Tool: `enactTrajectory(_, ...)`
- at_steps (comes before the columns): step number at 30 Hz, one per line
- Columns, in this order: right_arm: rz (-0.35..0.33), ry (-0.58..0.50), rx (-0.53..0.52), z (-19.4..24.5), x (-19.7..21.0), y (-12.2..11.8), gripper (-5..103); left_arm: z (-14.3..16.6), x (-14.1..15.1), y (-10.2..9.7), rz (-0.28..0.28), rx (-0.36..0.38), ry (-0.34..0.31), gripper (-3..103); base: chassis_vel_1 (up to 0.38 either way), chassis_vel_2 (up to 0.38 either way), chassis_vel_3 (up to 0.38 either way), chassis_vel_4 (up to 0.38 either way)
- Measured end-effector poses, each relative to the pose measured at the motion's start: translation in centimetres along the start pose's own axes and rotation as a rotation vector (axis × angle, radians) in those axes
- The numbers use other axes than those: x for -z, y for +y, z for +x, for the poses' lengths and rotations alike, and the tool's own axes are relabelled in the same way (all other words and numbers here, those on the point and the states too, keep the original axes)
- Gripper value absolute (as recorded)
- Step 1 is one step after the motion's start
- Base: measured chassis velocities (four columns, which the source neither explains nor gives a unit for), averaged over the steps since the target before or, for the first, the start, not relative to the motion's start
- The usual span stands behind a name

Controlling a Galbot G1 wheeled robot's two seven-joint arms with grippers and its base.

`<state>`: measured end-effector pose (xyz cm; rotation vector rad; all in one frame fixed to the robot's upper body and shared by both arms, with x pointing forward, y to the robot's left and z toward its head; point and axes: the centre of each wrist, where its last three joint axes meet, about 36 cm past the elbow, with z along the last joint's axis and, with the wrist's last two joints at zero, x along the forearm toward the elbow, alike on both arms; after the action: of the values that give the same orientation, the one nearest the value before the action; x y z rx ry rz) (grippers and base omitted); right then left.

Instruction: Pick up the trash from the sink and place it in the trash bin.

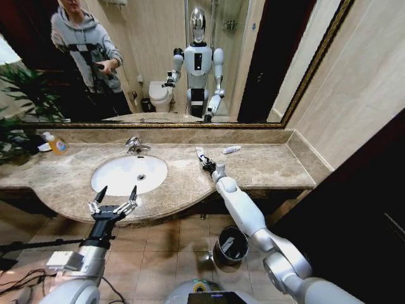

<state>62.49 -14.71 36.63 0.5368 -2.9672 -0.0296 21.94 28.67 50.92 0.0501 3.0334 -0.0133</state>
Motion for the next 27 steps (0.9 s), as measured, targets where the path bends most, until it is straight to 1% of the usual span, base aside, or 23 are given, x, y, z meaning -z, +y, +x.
enactTrajectory(8, 0.002, -0.019, -0.016, 1.4, 0.7, -1.8, 26, 0.0, 0.0, 0.0, 0.000, 0.000, 0.000, 100, 0.000, 0.000, 0.000, 0.000)
enactTrajectory(13, -0.001, -0.048, -0.015, 2.7, 1.7, -2.1, 26, 0.0, 0.0, 0.0, 0.000, 0.000, 0.000, 100, 0.000, 0.000, 0.000, 0.000)
enactTrajectory(16, 0.018, -0.084, -0.006, 5.2, 2.4, -2.8, 26, 0.0, 0.0, 0.0, 0.000, 0.000, 0.000, 100, 0.000, 0.000, 0.000, 0.000)
enactTrajectory(18, 0.037, -0.113, 0.008, 7.7, 2.4, -3.7, 26, 0.0, 0.0, 0.0, 0.000, 0.000, 0.000, 100, 0.000, 0.000, 0.000, 0.000)
enactTrajectory(19, 0.037, -0.113, 0.008, 7.7, 2.4, -3.7, 26, 0.0, 0.0, 0.0, 0.000, 0.000, 0.000, 100, 0.000, 0.000, 0.000, 0.000)
enactTrajectory(21, 0.046, -0.135, 0.024, 11.1, 2.4, -4.3, 26, 0.0, 0.0, 0.0, 0.000, 0.000, 0.000, 100, 0.000, 0.000, 0.000, 0.000)
enactTrajectory(22, 0.046, -0.135, 0.024, 11.1, 2.4, -4.3, 26, 0.0, 0.0, 0.0, 0.000, 0.000, 0.000, 100, 0.000, 0.000, 0.000, 0.000)
enactTrajectory(24, 0.045, -0.144, 0.021, 15.2, 2.0, -5.0, 26, 0.0, 0.0, 0.0, 0.000, 0.000, 0.000, 100, 0.000, 0.000, 0.000, 0.000)
enactTrajectory(25, 0.045, -0.144, 0.021, 15.2, 2.0, -5.0, 26, 0.0, 0.0, 0.0, 0.000, 0.000, 0.000, 100, 0.000, 0.000, 0.000, 0.000)
enactTrajectory(27, 0.040, -0.153, 0.010, 18.1, 1.9, -5.3, 26, 0.0, 0.0, 0.0, 0.000, 0.000, 0.000, 100, 0.000, 0.000, 0.000, 0.000)
